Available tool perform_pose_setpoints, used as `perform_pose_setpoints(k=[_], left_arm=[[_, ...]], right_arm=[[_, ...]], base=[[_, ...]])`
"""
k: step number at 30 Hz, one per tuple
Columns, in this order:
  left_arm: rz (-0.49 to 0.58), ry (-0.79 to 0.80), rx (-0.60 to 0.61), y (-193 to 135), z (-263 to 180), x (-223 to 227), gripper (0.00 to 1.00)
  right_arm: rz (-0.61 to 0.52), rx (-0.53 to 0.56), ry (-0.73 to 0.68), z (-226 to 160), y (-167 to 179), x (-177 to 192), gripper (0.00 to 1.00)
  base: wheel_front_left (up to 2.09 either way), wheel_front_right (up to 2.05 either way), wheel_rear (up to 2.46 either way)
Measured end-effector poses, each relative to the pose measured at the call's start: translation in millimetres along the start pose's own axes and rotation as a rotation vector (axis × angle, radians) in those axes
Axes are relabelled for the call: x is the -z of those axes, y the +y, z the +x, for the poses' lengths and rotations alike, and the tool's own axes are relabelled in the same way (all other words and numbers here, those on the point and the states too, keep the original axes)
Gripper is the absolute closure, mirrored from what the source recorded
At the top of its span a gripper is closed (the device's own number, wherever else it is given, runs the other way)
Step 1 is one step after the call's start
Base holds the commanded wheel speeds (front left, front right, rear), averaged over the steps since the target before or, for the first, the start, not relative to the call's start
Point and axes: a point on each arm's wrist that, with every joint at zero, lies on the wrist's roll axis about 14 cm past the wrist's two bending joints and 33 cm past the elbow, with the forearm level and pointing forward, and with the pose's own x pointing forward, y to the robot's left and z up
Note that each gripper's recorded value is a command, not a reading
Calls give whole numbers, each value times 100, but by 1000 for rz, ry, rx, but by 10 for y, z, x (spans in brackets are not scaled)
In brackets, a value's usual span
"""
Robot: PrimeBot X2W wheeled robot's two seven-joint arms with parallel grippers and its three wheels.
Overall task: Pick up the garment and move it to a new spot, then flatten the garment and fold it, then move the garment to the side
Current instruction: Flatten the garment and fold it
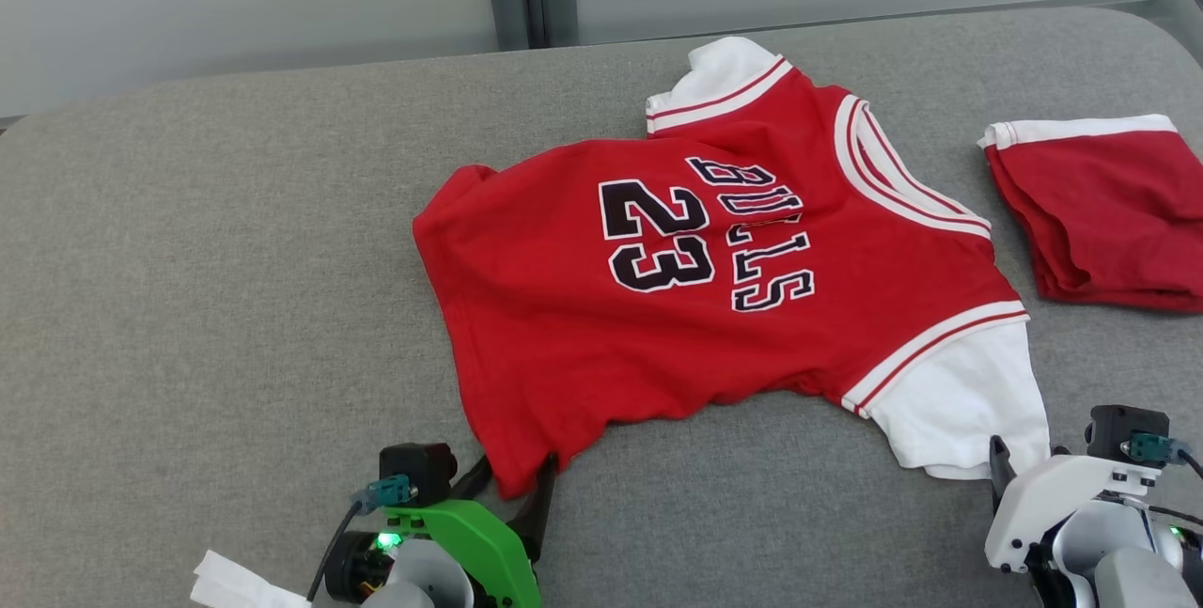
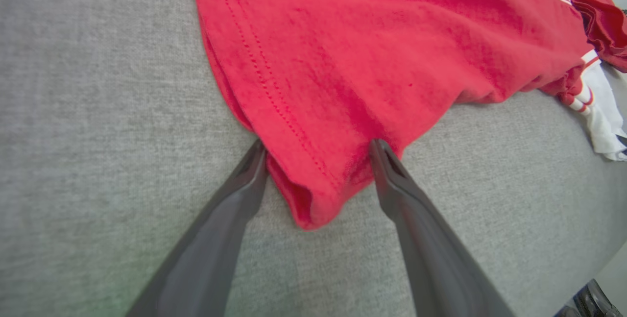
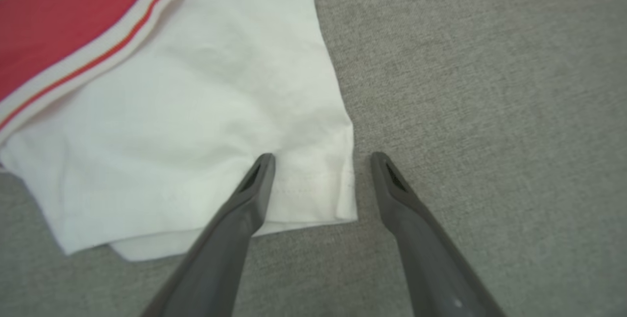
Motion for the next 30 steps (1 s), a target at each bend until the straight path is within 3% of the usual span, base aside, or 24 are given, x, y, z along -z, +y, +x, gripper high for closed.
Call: perform_pose_setpoints(k=[9,10,11,12,13,24,30], left_arm=[[-21,7,-34,62,-9,24,1],[-23,8,-36,65,-12,25,16],[-26,8,-41,74,-16,27,50],[-30,11,-45,87,-22,32,65],[-32,13,-48,98,-26,36,98],[-64,1,-50,114,-13,48,100],[-93,-179,3,9,-3,-372,100]], right_arm=[[4,-33,93,71,97,159,0],[8,-37,102,74,107,171,14],[12,-43,109,78,120,179,36],[17,-48,116,80,129,186,59],[19,-51,118,82,137,189,99],[56,-92,63,93,257,107,100],[113,-156,-130,58,451,-318,100]], base=[[0,0,0],[0,0,0],[0,0,0],[0,0,0],[0,0,0],[0,0,0],[0,0,0]])
